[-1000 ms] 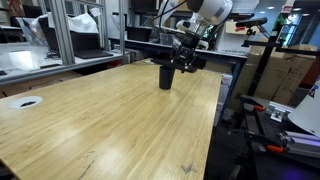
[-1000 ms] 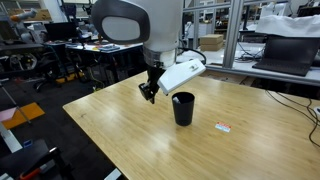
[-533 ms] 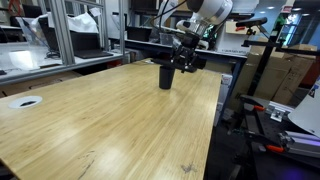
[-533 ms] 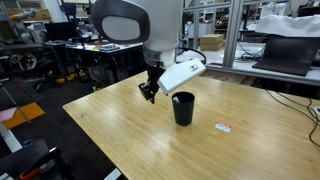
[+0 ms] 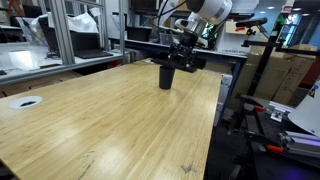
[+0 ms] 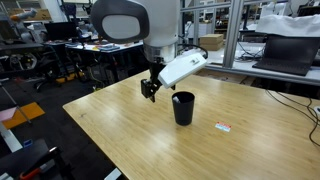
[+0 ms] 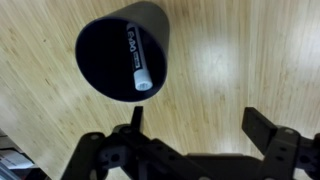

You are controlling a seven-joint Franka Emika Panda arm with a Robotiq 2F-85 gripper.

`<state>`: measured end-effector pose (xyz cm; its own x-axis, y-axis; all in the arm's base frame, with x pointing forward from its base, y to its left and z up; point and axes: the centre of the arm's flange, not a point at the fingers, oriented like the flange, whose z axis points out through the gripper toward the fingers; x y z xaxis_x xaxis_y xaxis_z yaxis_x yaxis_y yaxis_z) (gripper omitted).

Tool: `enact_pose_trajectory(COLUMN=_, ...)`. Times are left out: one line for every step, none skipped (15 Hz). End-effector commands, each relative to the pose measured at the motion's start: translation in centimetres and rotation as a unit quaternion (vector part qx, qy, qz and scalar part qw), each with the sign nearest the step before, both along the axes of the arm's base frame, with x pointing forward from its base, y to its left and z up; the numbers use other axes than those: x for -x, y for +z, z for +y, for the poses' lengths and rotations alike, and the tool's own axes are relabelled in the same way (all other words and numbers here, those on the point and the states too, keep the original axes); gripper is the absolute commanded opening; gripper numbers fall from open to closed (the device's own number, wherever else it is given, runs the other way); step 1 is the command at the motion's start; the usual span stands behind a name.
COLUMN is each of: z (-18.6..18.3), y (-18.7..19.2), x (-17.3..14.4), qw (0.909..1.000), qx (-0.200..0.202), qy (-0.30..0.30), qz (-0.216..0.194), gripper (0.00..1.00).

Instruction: Put the marker in the cup

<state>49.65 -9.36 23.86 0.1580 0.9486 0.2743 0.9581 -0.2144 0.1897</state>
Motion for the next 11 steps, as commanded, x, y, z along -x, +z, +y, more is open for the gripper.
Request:
enact_pose_trajectory(z=1.3, y=2.7, x=-0.8, qw=0.9982, qx=0.057, qy=-0.018, qz=-0.003, gripper=1.00)
enact_pose_trajectory(z=1.7, y=3.3, x=-1.1, qw=0.9972, qx=0.071, qy=-0.021, qz=-0.002, gripper=1.00)
enact_pose_trajectory(z=2.0, y=4.0, x=-1.4, qw=0.9962, qx=0.084, qy=-0.023, qz=0.002, gripper=1.00)
enact_pose_trajectory(z=2.2, y=4.5, x=-1.7, qw=0.9952, qx=0.095, qy=-0.024, qz=0.005, gripper=1.00)
enact_pose_trajectory(z=2.3, y=5.1, x=-1.8, qw=0.9944, qx=0.102, qy=-0.023, qz=0.009, gripper=1.00)
enact_pose_trajectory(z=2.4, y=5.9, x=-2.0, qw=0.9934, qx=0.112, qy=-0.024, qz=0.013, gripper=1.00)
enact_pose_trajectory(z=2.6, y=6.6, x=-2.2, qw=0.9926, qx=0.118, qy=-0.023, qz=0.015, gripper=1.00)
enact_pose_trajectory(z=2.7, y=7.5, x=-2.4, qw=0.9921, qx=0.122, qy=-0.022, qz=0.018, gripper=1.00)
enact_pose_trajectory(z=2.9, y=8.4, x=-2.5, qw=0.9915, qx=0.126, qy=-0.022, qz=0.022, gripper=1.00)
enact_pose_trajectory(z=3.1, y=9.3, x=-2.6, qw=0.9914, qx=0.127, qy=-0.019, qz=0.025, gripper=1.00)
enact_pose_trajectory(z=3.3, y=10.3, x=-2.6, qw=0.9915, qx=0.127, qy=-0.016, qz=0.027, gripper=1.00)
